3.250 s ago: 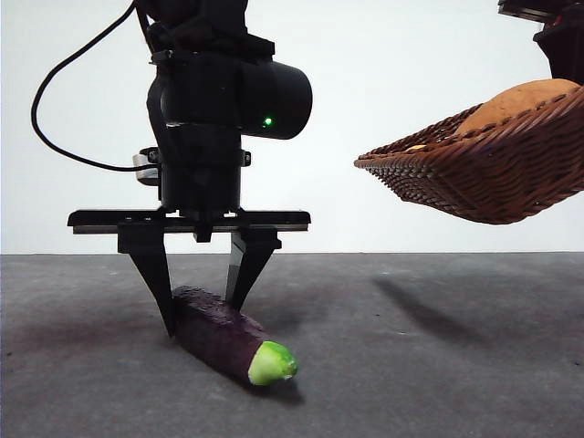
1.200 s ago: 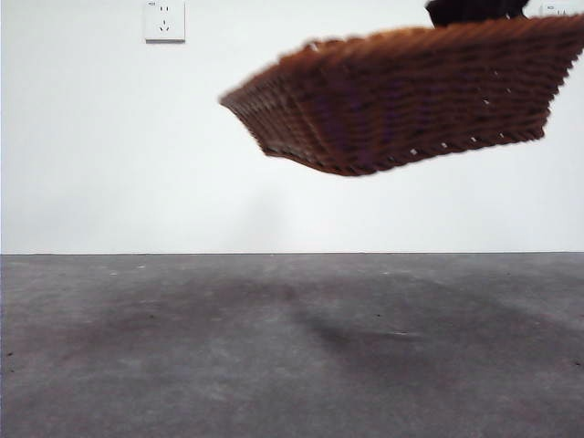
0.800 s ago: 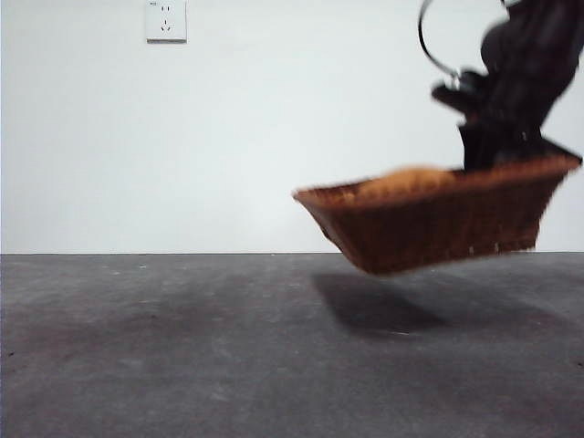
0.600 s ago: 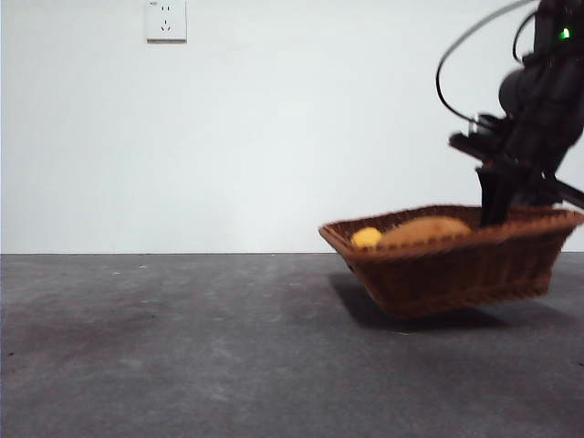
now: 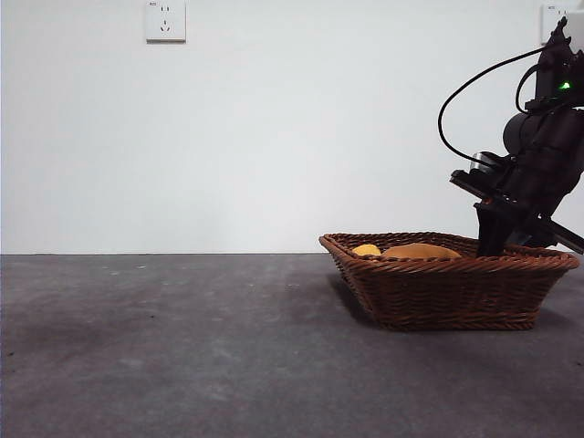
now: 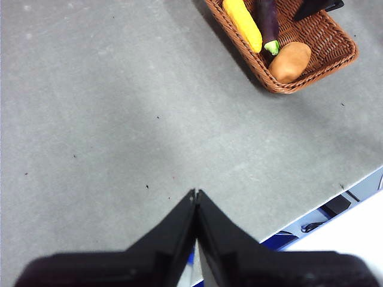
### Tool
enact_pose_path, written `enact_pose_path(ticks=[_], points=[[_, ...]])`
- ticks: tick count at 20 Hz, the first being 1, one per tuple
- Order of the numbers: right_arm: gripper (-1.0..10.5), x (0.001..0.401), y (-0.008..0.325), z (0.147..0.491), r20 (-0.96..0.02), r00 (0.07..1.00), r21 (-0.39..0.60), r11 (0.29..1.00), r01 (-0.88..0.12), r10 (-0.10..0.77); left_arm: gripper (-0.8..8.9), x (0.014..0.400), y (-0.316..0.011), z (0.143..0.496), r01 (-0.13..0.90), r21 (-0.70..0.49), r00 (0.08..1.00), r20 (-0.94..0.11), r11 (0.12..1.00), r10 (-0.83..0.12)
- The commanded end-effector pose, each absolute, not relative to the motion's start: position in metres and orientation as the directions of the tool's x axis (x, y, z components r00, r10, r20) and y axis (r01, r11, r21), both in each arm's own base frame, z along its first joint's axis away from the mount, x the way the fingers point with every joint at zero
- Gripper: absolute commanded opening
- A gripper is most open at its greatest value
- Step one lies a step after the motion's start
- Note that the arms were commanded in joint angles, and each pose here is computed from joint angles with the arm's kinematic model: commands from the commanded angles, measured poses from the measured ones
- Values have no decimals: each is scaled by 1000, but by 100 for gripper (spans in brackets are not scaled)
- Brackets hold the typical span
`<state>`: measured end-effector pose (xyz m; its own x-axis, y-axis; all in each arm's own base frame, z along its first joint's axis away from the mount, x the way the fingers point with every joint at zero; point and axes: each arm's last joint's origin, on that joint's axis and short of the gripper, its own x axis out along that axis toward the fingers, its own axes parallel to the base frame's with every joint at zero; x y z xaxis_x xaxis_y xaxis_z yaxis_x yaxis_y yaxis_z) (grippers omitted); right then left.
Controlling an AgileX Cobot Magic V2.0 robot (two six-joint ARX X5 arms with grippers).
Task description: Help me put the vegetables on the table into the basket
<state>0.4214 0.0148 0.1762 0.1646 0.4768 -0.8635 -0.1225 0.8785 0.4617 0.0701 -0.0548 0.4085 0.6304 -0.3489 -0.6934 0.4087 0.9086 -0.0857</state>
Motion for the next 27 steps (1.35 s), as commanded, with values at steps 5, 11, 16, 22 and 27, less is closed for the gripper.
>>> enact_pose_path(ticks=[5,11,16,22,27], points=[[639,416,16,193,-872,188,435,891,-128,452,-8,70,-55,407,417,-76,630,-694,906,-349],[629,364,13,299,-874,377,266,952,-154,305,-8,70,-55,407,436,-54,630,-694,898,-348],[-14,270,11,397,-767,580,203,961,-188,276,-5,70,-55,407,443,-48,630,-694,895,-349],[1,143,10,458,-602,749,147,960,-237,277,-4,72,-58,406,452,-62,612,-704,890,-360],[1,105,9,464,-567,776,133,961,-244,275,-4,84,-68,402,449,-49,586,-738,892,-335]])
